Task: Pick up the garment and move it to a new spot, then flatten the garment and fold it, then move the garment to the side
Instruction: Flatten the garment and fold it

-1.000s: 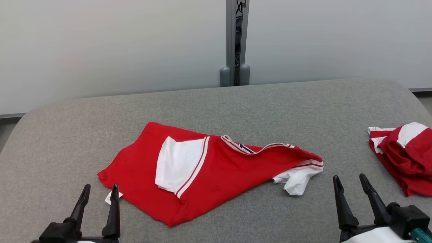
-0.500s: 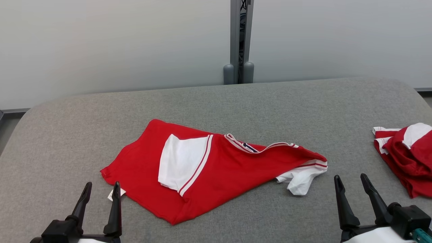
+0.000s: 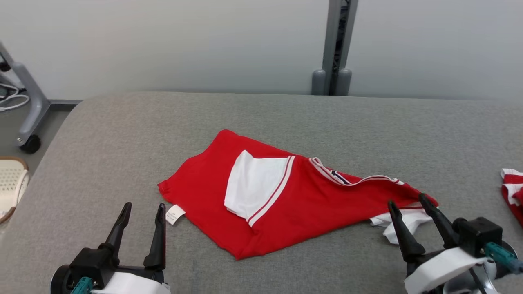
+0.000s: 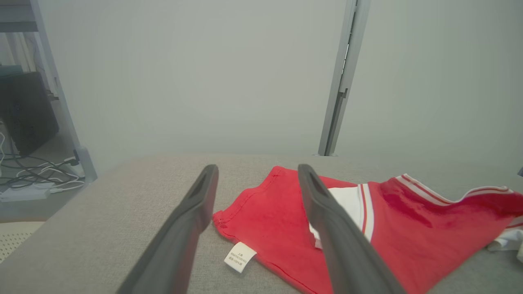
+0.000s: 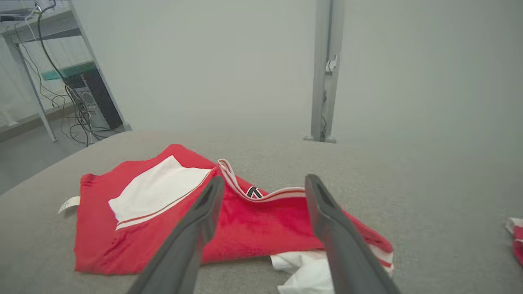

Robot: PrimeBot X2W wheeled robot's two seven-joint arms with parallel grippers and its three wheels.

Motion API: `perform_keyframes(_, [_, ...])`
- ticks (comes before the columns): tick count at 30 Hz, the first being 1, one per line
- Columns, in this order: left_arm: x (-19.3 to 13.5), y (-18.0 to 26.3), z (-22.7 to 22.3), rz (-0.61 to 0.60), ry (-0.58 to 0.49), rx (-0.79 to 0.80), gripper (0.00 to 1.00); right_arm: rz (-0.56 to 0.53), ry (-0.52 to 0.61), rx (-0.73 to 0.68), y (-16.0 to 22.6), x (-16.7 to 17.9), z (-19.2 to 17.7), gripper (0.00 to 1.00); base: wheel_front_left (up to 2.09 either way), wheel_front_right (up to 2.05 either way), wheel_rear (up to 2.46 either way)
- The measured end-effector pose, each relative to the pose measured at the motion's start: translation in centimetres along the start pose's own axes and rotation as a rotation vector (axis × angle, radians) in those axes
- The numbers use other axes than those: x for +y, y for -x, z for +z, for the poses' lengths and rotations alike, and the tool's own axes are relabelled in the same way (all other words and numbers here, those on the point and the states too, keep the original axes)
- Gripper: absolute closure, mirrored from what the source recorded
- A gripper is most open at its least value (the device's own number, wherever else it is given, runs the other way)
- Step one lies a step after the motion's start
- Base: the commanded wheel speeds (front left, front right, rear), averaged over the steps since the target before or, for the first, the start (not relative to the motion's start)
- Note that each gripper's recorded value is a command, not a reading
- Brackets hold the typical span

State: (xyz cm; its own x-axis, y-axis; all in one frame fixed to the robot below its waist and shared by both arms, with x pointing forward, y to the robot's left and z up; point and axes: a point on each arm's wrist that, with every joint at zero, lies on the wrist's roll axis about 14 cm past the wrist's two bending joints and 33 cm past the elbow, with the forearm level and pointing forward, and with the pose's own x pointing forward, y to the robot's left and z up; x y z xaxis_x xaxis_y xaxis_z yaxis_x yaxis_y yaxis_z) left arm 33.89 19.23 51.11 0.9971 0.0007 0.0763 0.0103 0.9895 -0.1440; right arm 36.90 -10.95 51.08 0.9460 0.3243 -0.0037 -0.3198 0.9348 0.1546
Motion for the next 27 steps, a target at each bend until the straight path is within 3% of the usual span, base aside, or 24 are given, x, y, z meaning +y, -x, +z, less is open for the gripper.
perform_keyframes(15, [1.7,-0.6,-1.4,0.080,0.044,0.035,0.00,0.413,0.111,0.210,-11.9,7.9,-3.4,0.00,0.00,0.00,0.00])
perform_keyframes(27, [3.6,-1.3,-2.3,0.142,0.035,0.071,0.00,0.660,0.166,0.410,-16.8,13.8,-9.8,0.00,0.00,0.00,0.00])
